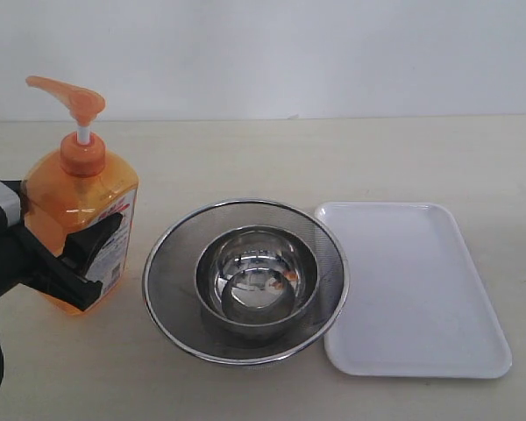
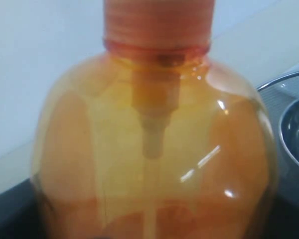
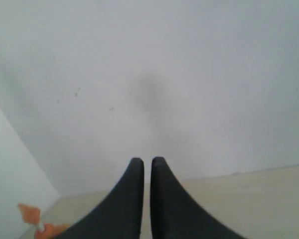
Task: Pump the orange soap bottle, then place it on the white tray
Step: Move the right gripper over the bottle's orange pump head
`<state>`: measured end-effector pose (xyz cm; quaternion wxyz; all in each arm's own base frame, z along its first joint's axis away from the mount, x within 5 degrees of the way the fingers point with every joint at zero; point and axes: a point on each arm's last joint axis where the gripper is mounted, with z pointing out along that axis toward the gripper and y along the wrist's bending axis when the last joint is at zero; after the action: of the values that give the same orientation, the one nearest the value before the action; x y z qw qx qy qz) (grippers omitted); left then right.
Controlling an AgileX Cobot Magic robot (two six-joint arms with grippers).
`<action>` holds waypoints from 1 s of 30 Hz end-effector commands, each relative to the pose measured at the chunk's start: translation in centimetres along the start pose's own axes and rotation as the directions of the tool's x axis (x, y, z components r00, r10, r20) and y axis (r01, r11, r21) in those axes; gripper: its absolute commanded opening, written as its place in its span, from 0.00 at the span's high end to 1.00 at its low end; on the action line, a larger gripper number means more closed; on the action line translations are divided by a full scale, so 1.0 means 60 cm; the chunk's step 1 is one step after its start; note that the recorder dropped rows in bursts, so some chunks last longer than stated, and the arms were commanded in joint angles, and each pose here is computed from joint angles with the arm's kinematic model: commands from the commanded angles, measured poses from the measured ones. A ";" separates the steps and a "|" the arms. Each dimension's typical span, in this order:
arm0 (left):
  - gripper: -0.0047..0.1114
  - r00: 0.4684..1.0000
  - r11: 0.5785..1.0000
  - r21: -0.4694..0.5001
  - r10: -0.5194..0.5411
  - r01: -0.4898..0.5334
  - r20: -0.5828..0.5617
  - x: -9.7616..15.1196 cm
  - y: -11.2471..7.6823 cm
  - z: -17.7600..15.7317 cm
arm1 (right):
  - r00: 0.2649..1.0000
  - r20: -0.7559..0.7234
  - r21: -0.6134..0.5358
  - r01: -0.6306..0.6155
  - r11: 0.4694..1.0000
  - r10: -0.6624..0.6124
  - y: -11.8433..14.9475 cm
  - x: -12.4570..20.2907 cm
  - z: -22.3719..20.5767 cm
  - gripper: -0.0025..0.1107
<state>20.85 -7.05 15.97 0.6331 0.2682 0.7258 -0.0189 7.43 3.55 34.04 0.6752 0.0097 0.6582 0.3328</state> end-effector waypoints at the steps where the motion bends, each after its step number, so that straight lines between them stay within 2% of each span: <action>1: 0.92 0.996 1.000 -0.014 0.007 -0.006 0.086 -0.018 0.003 0.003 | 0.986 -0.157 -0.095 0.049 0.994 -0.063 0.029 0.016 0.082 0.97; 6: 0.92 0.996 1.000 -0.013 0.006 -0.004 0.086 -0.018 0.003 0.003 | 0.930 -0.262 -0.272 0.184 0.944 -0.257 0.094 0.042 0.158 0.97; 10: 0.92 0.996 1.000 -0.011 0.007 -0.006 0.087 -0.018 0.002 0.003 | 0.827 -0.301 -0.389 0.349 0.853 -0.475 0.132 0.044 0.203 0.97; 13: 0.92 0.996 1.000 -0.004 0.011 -0.010 0.089 -0.018 0.001 0.003 | 0.798 -0.341 -0.417 0.344 0.841 -0.496 0.156 0.035 0.236 0.97; 19: 0.92 0.996 1.000 0.004 0.015 -0.016 0.091 -0.018 0.000 0.003 | 0.691 -0.415 -0.504 0.367 0.782 -0.592 0.202 0.026 0.309 0.97; 22: 0.92 0.995 1.000 0.015 0.022 -0.023 0.093 -0.018 -0.002 0.003 | 0.595 -0.469 -0.563 0.367 0.740 -0.652 0.220 0.050 0.363 0.97; 27: 0.92 0.995 1.000 0.014 0.025 -0.026 0.096 -0.019 -0.002 0.003 | 0.550 -0.507 -0.588 0.342 0.733 -0.663 0.237 0.074 0.418 0.97; 30: 0.92 0.995 1.000 0.014 0.025 -0.026 0.094 -0.019 -0.002 0.003 | 0.493 -0.556 -0.628 0.279 0.727 -0.669 0.247 0.106 0.451 0.97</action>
<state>20.73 -7.32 15.95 0.6323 0.2844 0.7201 -0.0261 24.05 28.53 39.34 0.4084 -0.4629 0.7492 0.2400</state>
